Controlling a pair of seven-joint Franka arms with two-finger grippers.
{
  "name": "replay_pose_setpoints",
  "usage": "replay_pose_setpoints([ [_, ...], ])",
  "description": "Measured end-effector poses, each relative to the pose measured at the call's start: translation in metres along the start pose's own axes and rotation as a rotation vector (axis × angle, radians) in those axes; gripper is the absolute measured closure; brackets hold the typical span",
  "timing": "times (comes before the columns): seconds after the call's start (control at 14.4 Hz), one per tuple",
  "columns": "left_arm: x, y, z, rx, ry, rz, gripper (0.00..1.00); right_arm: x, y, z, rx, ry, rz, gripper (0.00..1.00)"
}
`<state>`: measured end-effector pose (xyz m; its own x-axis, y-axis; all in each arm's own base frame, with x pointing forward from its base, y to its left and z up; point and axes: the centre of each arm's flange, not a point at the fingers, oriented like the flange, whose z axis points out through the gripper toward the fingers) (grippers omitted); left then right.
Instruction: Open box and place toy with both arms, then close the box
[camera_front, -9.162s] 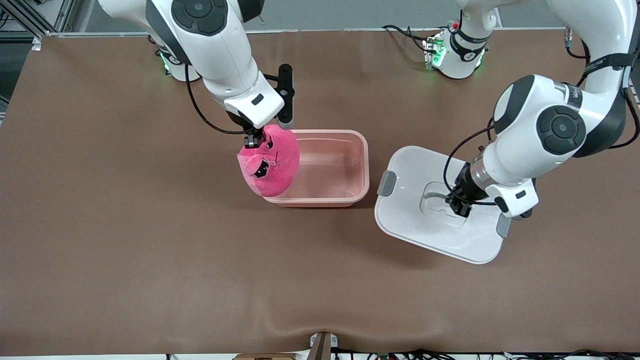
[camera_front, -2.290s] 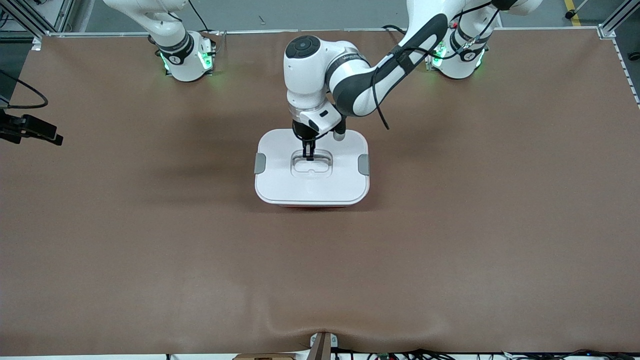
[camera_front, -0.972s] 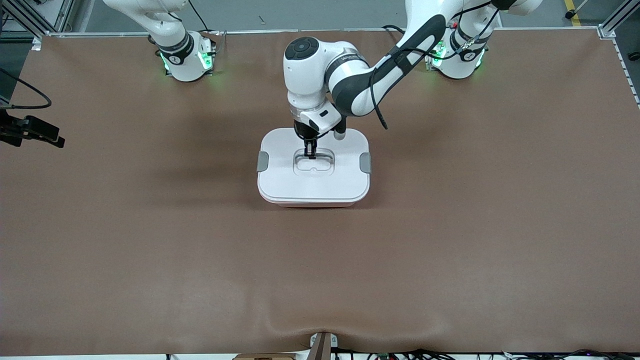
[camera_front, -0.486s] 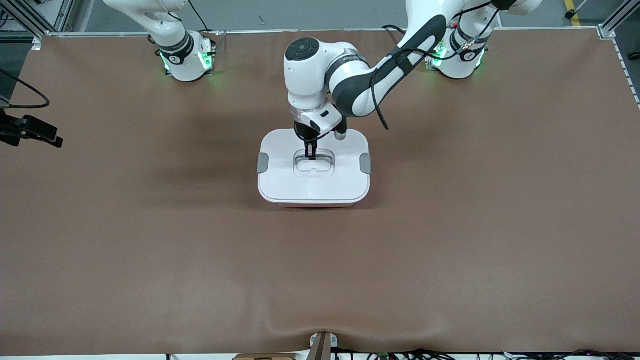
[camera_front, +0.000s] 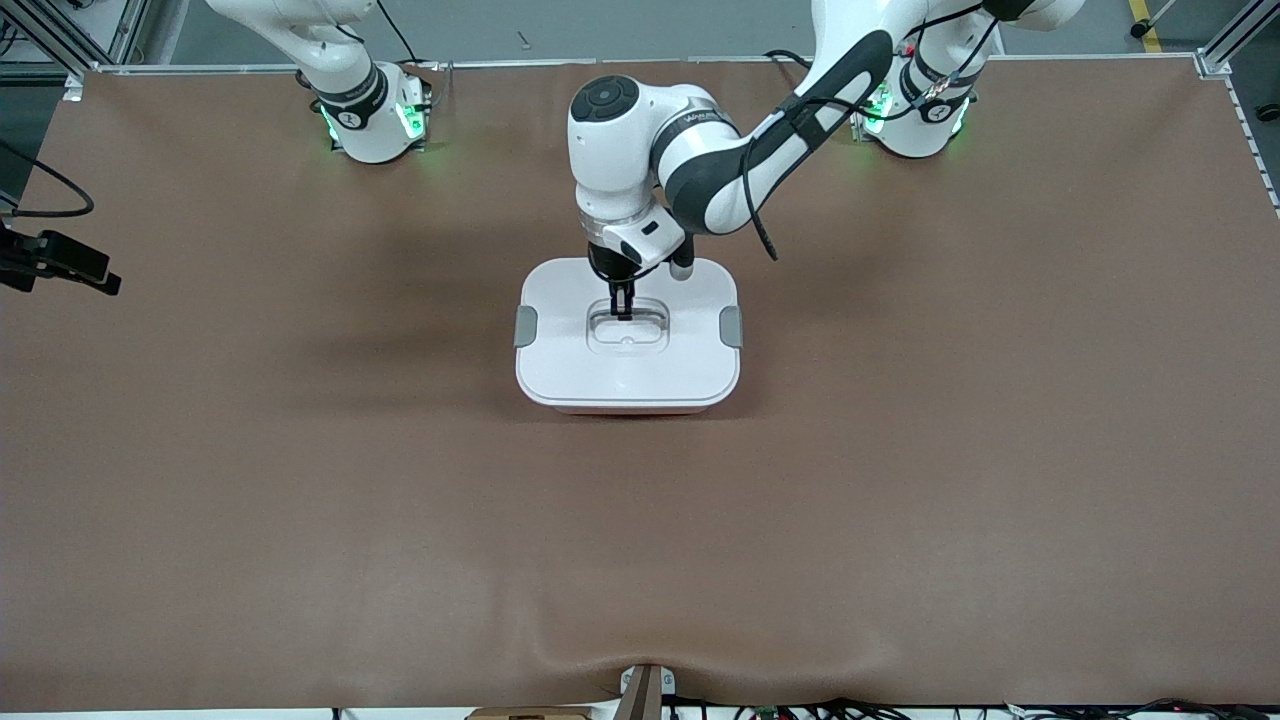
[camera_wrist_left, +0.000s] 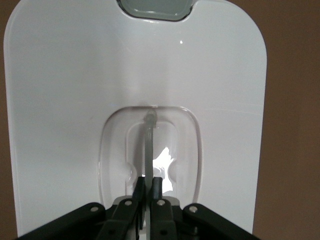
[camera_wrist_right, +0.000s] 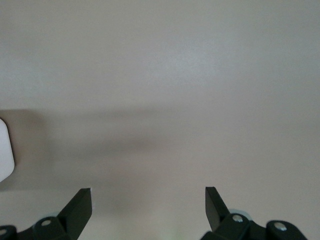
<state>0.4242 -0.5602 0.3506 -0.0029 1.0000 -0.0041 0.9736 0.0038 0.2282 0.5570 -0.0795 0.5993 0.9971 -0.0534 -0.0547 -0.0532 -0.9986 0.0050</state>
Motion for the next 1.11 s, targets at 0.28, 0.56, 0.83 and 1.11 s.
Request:
replay_pose_setpoints([
  [0.28, 0.0000, -0.0003, 0.0014, 0.002, 0.001, 0.000, 0.93, 0.0000, 0.0004, 0.0000, 0.000, 0.000, 0.001, 0.00],
  [0.56, -0.0005, -0.0009, 0.0031, 0.002, 0.003, 0.002, 0.93, -0.0001, 0.0013, 0.0000, 0.000, 0.000, 0.002, 0.00],
  [0.83, 0.0007, -0.0002, 0.0053, 0.002, 0.009, 0.003, 0.78, -0.0002, 0.0019, 0.0001, 0.000, 0.000, 0.003, 0.00],
  [1.11, 0.0047, 0.0071, -0.0024, -0.003, 0.033, 0.017, 0.38, -0.0003, 0.0017, 0.0001, 0.000, -0.001, 0.003, 0.00],
])
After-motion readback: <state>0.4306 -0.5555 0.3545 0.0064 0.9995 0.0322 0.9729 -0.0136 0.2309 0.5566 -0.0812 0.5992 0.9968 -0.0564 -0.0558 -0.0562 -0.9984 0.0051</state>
